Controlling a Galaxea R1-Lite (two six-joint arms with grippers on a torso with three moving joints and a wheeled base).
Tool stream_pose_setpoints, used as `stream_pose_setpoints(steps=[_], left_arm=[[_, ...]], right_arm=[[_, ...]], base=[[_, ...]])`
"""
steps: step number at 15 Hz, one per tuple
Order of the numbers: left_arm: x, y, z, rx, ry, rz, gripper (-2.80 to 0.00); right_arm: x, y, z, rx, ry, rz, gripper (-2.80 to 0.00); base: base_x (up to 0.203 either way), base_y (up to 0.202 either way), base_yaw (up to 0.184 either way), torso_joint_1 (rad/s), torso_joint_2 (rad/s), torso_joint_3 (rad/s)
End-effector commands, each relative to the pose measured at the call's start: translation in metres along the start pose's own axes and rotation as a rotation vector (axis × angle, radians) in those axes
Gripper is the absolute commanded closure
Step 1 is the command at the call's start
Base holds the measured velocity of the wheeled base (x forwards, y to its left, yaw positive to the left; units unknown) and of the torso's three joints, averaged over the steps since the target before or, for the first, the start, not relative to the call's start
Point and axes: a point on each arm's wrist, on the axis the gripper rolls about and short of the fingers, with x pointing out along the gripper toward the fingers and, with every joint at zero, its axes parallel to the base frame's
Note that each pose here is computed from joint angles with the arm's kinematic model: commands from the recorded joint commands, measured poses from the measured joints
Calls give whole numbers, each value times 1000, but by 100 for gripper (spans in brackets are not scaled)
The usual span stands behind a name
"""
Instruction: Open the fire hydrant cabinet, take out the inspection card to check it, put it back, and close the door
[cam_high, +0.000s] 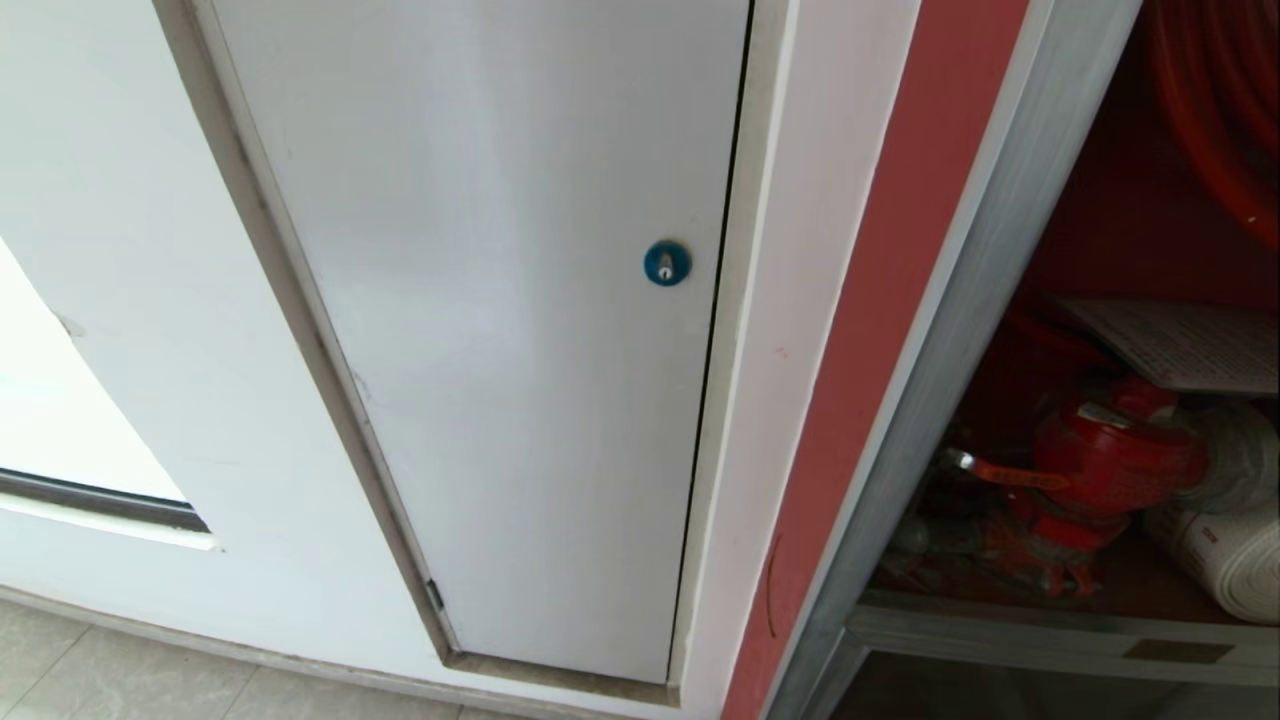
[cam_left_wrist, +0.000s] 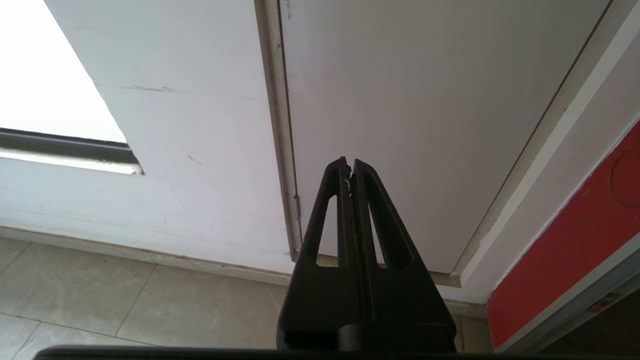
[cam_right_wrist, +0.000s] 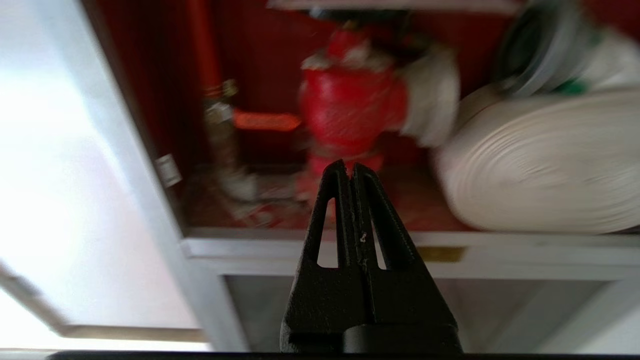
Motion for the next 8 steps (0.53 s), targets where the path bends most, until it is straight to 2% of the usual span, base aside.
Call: stream_pose_setpoints(steps=[1,4,7,8], left_arm=[[0,0,0,0,1,0,0],[0,0,0,0,1,0,0],[0,0,0,0,1,0,0],[0,0,0,0,1,0,0]], right_arm=[[17,2,23,-78,69,-36,0],[30,4,51,-239,151,-35,0],[41,5,74,-519,297,-14,0],[45,5,82,-628,360,-32,0]], base=[[0,0,0,0,0,0],[0,0,0,0,0,0],[0,0,0,0,0,0],[0,0,0,0,0,0]])
